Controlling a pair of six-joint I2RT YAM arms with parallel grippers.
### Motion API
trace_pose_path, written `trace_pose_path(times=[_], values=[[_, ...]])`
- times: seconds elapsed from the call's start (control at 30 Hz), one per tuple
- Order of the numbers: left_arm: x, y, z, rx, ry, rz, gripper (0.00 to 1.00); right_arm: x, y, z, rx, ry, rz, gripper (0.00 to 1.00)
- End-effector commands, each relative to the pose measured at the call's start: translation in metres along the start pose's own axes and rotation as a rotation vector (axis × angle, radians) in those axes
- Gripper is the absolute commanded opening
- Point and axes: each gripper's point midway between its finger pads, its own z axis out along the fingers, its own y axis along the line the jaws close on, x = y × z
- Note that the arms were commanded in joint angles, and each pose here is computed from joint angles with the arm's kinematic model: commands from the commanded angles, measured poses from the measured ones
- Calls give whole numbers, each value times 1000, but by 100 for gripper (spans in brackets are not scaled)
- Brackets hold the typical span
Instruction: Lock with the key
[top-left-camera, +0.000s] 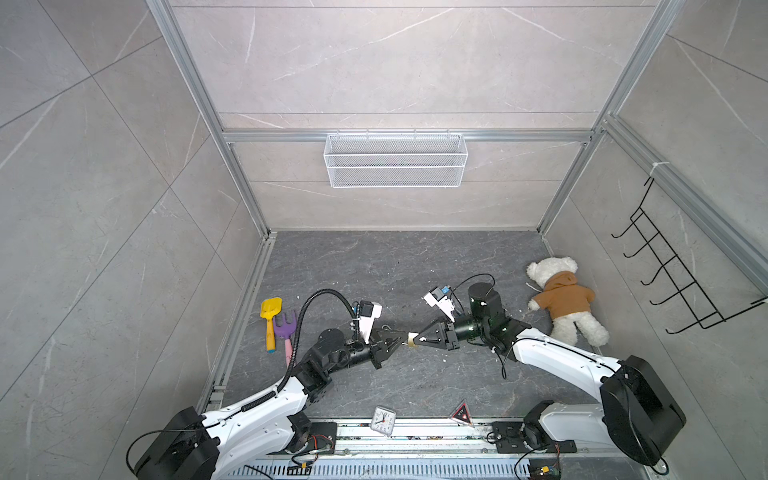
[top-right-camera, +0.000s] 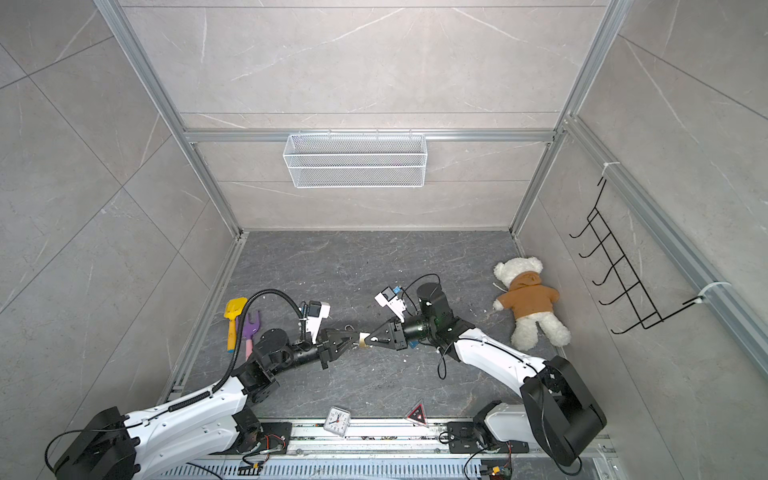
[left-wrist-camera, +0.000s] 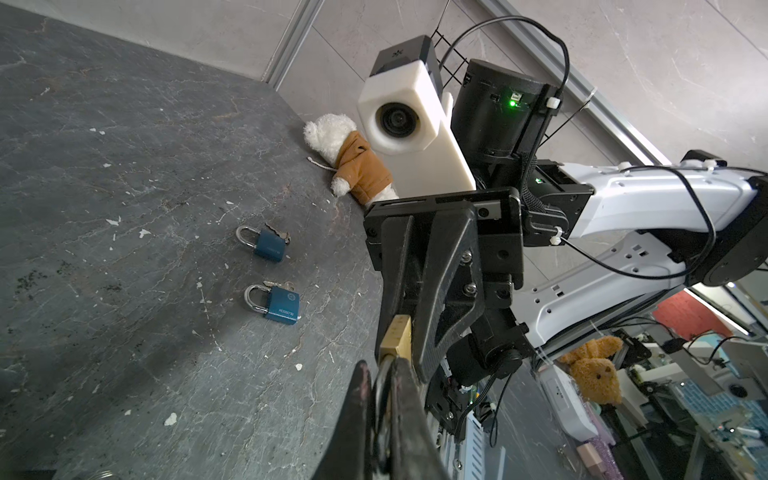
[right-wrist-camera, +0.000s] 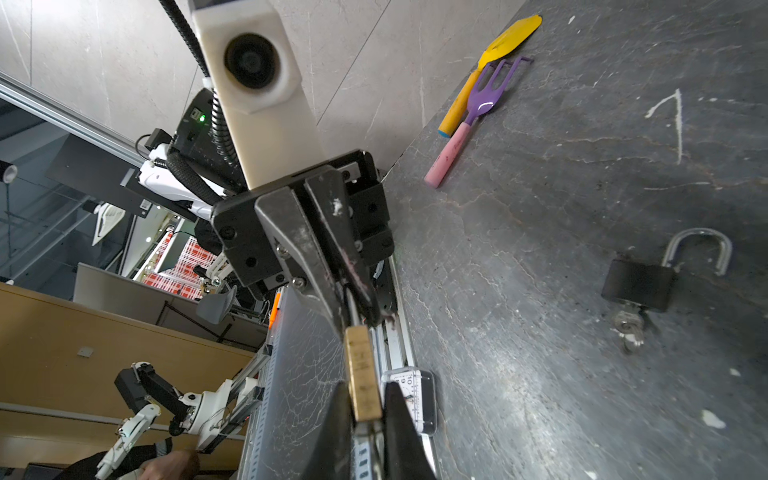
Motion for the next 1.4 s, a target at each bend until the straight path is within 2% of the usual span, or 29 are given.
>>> trace_pose_path(times=[0.0, 0.03, 0.2, 0.33, 0.4, 0.5, 0.7, 0.73, 0.8, 0.9, 1.37], values=[[19, -50, 1, 237, 109, 62, 0, -45, 2, 4, 67, -118, -129, 0], [18, -47, 2, 220, 99, 58, 0, -45, 1, 4, 68, -118, -128, 0], [5, -25, 3, 100, 13, 45, 0, -44, 3, 3, 46, -129, -125, 18], [-5, -13, -1, 34, -51, 39, 0, -43, 3, 0, 30, -144, -116, 21], [-10, -8, -2, 14, -70, 34, 0, -42, 4, -2, 15, -154, -115, 19], [-13, -6, -1, 16, -68, 22, 0, -44, 8, -5, -16, -173, -112, 0], [-9, -10, 8, 62, -22, 16, 0, -46, 8, -10, -37, -192, -95, 0], [-8, -10, 9, 68, -16, 17, 5, -47, 6, -11, -33, -195, -92, 0], [-9, -11, 9, 74, -17, 20, 20, -47, 5, -13, -26, -199, -87, 0], [-9, -13, 8, 78, -19, 32, 27, -45, 0, -14, 3, -194, -82, 0], [-19, -16, 12, 109, -53, 29, 29, -41, -3, -15, 16, -191, -84, 0]])
